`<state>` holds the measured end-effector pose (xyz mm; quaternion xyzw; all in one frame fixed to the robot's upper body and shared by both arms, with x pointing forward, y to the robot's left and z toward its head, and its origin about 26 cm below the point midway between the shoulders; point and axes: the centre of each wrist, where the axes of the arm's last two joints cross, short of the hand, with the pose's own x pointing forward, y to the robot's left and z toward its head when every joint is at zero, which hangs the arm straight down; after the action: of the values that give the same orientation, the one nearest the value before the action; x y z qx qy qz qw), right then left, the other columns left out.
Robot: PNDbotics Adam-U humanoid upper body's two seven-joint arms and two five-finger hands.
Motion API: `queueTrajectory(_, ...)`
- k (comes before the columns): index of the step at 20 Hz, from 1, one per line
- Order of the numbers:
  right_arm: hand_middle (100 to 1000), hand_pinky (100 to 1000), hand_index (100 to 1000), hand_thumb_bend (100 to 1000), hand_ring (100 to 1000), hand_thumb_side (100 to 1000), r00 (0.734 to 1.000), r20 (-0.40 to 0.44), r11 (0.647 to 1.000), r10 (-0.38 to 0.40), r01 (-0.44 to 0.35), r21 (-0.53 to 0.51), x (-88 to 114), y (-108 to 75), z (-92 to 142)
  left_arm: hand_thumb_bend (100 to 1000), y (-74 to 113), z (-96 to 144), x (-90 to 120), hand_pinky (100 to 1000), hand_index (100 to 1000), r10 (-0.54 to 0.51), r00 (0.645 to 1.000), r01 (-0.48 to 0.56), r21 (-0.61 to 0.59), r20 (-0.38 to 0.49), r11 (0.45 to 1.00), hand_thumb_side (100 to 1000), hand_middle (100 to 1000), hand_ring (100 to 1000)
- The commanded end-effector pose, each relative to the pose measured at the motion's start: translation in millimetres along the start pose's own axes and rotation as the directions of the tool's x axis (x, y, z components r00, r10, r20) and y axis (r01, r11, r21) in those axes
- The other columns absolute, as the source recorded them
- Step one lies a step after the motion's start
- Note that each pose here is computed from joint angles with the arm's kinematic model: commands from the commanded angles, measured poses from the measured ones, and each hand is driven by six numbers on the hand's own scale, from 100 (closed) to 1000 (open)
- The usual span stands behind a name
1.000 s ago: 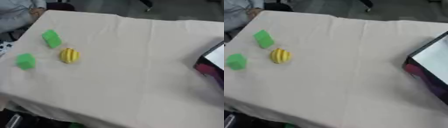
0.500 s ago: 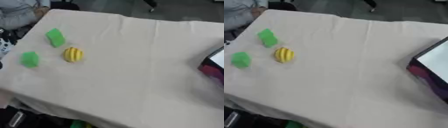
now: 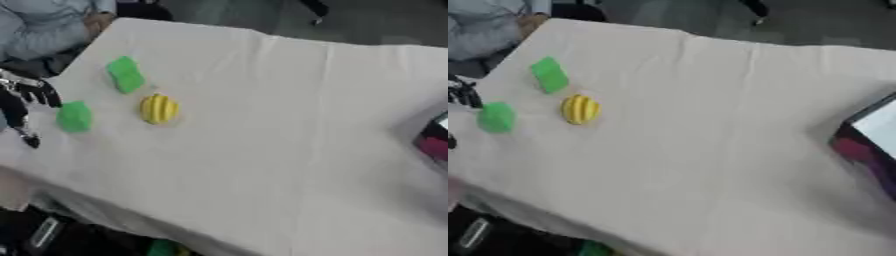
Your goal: Pick up the objects with one hand, pass them to the other hand, and then place them into the box on the other side of the table.
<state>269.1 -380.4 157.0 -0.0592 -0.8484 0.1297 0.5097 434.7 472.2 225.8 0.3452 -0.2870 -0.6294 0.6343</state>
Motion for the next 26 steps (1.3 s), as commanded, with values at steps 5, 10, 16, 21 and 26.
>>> queueTrajectory(5,1000,1000,1000,100,1000,631,1.0,0.004,1.0,0.025,-0.025,0.002,3,-1.5,-1,751,4.1,4,-7,893,825,-0.006,0.999,0.01,0.1,-0.039,0.995,100,787,890)
queueTrajectory(10,1000,1000,1000,100,1000,629,0.999,-0.001,0.999,0.032,-0.032,0.0,2,-1.3,0,769,13.6,13,-10,881,811,0.042,0.998,-0.047,0.141,0.037,0.989,100,761,869)
queueTrajectory(16,1000,1000,1000,100,1000,632,0.999,-0.001,0.999,0.034,-0.034,0.005,2,-0.8,0,769,30.3,33,-14,884,815,0.105,0.991,-0.122,0.212,0.087,0.97,100,760,870)
queueTrajectory(21,1000,1000,1000,100,1000,638,0.999,-0.005,0.999,0.033,-0.033,0.005,1,-0.2,0,767,30.5,30,-8,887,827,0.116,0.992,-0.125,0.207,0.054,0.97,100,770,880)
queueTrajectory(26,1000,1000,1000,100,1000,642,0.999,-0.007,0.999,0.032,-0.032,0.002,0,0.4,0,665,36.3,32,-4,910,847,0.074,0.997,-0.068,0.237,-0.015,0.969,100,791,900)
